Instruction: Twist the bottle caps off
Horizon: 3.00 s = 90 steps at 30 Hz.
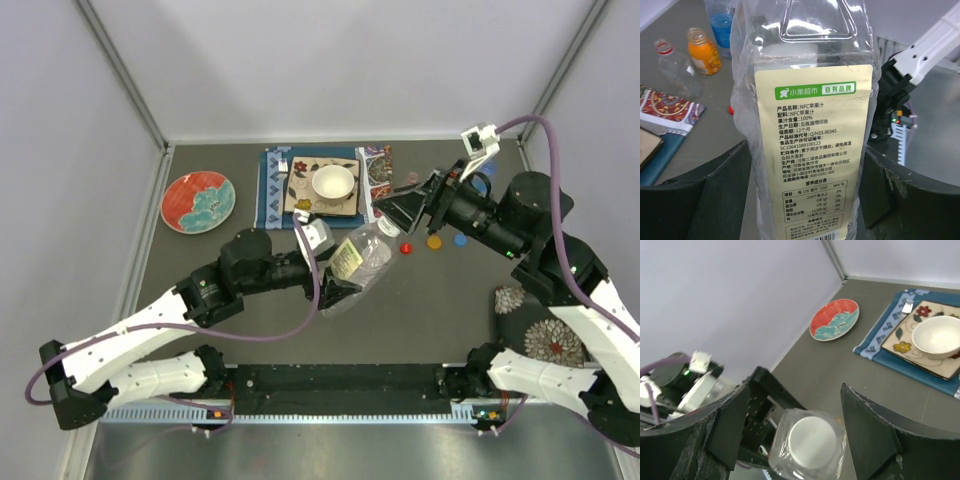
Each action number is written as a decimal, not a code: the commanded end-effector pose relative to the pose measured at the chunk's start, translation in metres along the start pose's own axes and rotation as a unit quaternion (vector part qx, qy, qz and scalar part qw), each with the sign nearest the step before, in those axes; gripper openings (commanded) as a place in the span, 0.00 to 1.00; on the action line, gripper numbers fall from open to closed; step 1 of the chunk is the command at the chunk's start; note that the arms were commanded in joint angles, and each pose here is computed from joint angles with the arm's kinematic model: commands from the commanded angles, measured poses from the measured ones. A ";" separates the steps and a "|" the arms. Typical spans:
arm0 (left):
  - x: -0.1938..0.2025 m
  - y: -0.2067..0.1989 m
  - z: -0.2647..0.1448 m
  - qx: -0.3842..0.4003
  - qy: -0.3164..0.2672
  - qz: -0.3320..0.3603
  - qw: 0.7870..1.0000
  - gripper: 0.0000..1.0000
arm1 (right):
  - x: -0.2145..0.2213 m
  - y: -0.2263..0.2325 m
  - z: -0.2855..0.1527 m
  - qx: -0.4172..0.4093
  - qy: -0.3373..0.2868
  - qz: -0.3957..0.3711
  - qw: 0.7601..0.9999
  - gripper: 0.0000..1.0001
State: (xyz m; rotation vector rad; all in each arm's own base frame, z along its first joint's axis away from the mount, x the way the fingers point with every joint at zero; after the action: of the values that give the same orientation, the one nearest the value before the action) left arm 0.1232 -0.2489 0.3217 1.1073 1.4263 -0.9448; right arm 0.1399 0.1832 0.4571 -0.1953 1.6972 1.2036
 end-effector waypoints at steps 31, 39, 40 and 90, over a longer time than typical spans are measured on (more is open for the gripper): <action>-0.022 0.014 -0.006 -0.146 -0.023 0.071 0.986 0.17 | 0.025 -0.024 0.020 0.093 0.048 0.025 0.994 0.06; -0.029 0.004 -0.015 -0.113 -0.058 0.067 0.990 0.15 | 0.026 -0.018 0.014 0.063 0.062 0.002 0.996 0.00; -0.031 0.000 -0.016 -0.091 -0.064 0.069 0.991 0.14 | 0.026 -0.017 0.013 0.056 0.065 -0.003 0.996 0.00; -0.054 -0.043 -0.031 0.310 -0.100 -0.036 0.945 0.00 | 0.009 0.048 -0.062 -0.273 0.102 -0.302 0.908 0.29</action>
State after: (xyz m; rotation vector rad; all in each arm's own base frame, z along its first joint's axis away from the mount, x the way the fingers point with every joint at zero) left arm 0.0704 -0.2378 0.3629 1.3925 1.0790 -1.6775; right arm 0.0527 0.1631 0.4663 -1.2742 1.2101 1.2748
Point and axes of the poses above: each gripper's point midway between its finger pads, its own z axis out along the fingers, its own y axis along the line the jaws close on, x = y × z, the point moved 7 cm from there along -z, back along the fingers, and after that the axes turned 8 degrees about z, right-handed, at the moved point
